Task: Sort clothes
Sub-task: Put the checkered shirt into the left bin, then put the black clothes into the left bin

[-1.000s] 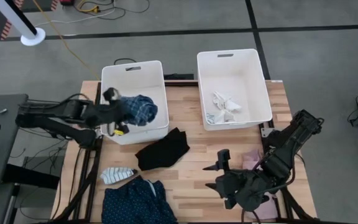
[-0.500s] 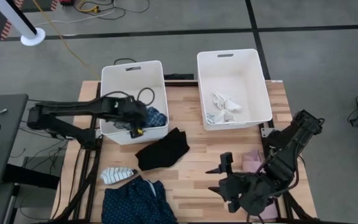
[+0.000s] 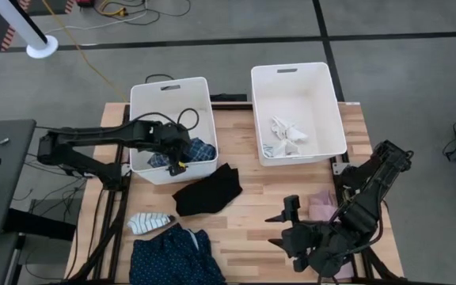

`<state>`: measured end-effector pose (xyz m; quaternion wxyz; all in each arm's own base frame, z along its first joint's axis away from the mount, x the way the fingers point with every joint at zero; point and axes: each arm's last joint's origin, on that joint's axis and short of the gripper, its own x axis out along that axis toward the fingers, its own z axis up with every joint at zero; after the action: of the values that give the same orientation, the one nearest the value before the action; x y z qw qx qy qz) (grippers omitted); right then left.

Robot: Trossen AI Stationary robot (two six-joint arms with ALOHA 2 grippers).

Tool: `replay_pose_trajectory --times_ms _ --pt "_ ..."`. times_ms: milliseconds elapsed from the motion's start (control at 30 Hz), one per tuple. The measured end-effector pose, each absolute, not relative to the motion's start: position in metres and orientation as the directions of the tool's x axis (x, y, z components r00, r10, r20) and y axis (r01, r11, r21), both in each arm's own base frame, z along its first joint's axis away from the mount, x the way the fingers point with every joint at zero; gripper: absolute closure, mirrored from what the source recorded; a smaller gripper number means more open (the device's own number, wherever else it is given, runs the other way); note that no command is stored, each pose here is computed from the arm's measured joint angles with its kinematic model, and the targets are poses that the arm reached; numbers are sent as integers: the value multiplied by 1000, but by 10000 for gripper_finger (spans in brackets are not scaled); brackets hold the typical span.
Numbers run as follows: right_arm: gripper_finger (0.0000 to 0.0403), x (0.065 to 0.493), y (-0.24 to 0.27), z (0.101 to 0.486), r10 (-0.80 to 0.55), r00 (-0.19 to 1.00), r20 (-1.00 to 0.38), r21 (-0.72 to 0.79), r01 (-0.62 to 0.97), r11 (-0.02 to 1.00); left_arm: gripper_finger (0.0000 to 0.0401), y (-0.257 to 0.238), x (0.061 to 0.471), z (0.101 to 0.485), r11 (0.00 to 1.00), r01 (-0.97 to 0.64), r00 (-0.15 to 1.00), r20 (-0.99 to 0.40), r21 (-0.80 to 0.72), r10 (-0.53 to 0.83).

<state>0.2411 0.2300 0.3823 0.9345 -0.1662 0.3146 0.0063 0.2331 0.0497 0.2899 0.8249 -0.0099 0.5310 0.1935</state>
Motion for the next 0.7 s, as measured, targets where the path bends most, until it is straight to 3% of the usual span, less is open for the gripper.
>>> replay_pose_trajectory --times_ms 300,700 --pt "137 241 230 382 -93 802 -590 -307 -116 945 219 45 218 321 915 -357 454 -820 190 347" --pt "137 243 228 382 -99 802 -589 -310 -111 944 197 34 202 345 929 -332 487 -813 165 318"
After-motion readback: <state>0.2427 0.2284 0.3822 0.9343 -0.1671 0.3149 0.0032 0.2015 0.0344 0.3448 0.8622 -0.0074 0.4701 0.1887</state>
